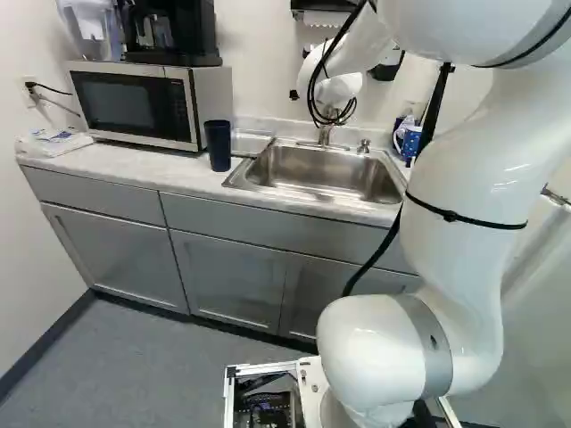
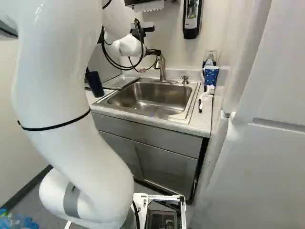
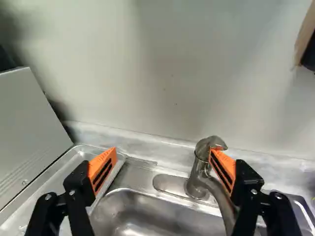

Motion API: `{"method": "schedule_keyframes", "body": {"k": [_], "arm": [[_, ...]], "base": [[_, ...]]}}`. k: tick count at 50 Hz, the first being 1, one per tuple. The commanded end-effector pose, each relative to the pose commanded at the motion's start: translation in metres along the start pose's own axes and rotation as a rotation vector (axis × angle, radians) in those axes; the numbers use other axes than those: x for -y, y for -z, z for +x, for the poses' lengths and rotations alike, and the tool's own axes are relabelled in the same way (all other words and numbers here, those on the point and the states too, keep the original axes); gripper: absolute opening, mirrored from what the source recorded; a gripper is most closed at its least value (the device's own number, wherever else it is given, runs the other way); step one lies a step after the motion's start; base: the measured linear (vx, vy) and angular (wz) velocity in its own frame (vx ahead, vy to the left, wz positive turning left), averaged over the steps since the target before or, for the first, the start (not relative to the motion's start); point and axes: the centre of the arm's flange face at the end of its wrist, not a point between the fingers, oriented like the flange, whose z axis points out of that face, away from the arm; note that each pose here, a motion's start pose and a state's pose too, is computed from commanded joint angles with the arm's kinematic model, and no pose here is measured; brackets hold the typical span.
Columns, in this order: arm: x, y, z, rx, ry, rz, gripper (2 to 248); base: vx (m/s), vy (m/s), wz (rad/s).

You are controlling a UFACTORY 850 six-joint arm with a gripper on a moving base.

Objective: Rinse the cup and place it in the tray

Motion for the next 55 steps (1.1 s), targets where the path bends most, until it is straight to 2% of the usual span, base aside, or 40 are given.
{"method": "schedule_keyframes", "body": {"k": [18, 55], "arm": [[0.0001, -0.0018, 0.0051, -0.054, 0.000, 0.000, 247], [0.0001, -0.0013, 0.0048, -0.051, 0.000, 0.000, 247]], "base": [[0.000, 0.000, 0.000], [0.000, 0.000, 0.000]]}}
